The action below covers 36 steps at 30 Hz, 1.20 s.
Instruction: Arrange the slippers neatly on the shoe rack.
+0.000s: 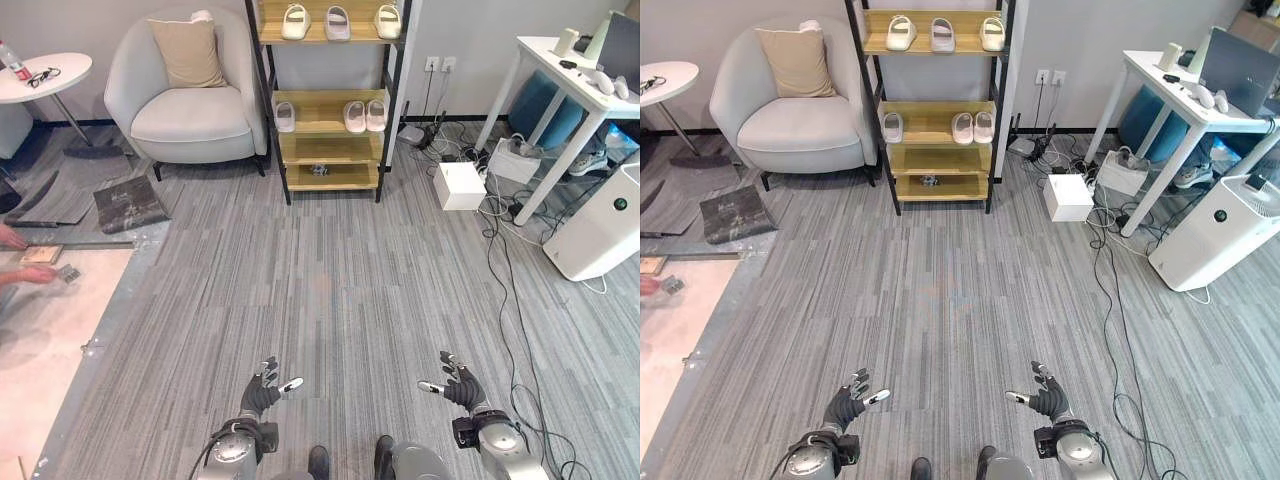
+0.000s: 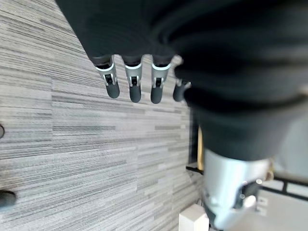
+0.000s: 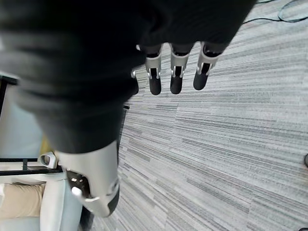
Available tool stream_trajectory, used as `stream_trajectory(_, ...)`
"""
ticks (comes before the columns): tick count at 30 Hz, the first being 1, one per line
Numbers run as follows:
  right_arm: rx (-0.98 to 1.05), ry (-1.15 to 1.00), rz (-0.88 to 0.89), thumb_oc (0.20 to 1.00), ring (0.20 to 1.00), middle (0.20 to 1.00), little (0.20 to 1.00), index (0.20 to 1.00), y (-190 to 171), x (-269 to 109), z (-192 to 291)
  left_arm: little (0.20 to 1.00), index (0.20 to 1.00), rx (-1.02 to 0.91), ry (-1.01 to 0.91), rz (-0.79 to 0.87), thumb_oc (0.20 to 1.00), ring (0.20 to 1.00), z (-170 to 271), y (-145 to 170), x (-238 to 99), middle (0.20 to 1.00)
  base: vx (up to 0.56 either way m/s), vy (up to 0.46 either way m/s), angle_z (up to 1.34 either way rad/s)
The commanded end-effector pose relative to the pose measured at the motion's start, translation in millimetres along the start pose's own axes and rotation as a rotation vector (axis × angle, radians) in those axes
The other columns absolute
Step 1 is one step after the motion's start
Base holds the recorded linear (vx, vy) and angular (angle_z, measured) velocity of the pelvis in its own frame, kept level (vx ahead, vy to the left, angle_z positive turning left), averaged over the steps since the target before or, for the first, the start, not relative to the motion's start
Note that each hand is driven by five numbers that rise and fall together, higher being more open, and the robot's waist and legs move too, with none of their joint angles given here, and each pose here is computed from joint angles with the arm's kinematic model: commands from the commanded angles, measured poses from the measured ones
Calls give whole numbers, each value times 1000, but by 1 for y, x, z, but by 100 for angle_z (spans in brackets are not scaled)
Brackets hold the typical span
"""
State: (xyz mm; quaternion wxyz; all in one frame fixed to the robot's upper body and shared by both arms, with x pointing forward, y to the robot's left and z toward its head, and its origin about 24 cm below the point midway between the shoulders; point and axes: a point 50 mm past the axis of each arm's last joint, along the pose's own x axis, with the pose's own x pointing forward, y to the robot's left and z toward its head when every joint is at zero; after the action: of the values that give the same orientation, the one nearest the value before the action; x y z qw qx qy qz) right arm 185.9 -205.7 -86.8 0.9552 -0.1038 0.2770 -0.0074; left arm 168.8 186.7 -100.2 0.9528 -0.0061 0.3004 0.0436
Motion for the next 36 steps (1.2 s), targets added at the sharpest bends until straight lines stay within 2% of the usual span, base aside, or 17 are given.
stream_trajectory(1, 10, -114, -9, 1000, 1000, 1000, 1000, 1000, 0, 9, 27, 1000, 1000, 27, -122, -21, 1000, 1000, 29, -3, 9, 1000, 428, -148, -2)
stream_trajectory(13, 22, -108, -26, 1000, 1000, 1000, 1000, 1000, -15, 3, 22, 1000, 1000, -30, -103, -39, 1000, 1000, 26, -13, 11, 1000, 341, -144, 21)
stream_trajectory(20, 38, -96, -40, 1000, 1000, 1000, 1000, 1000, -18, 3, 20, 1000, 1000, -2, -123, -57, 1000, 1000, 34, -14, 13, 1000, 270, -93, 2)
stream_trajectory(36, 16, -114, 66, 1000, 1000, 1000, 1000, 1000, 11, 9, 28, 1000, 1000, 44, -70, -20, 1000, 1000, 18, 5, 5, 1000, 329, 145, -25)
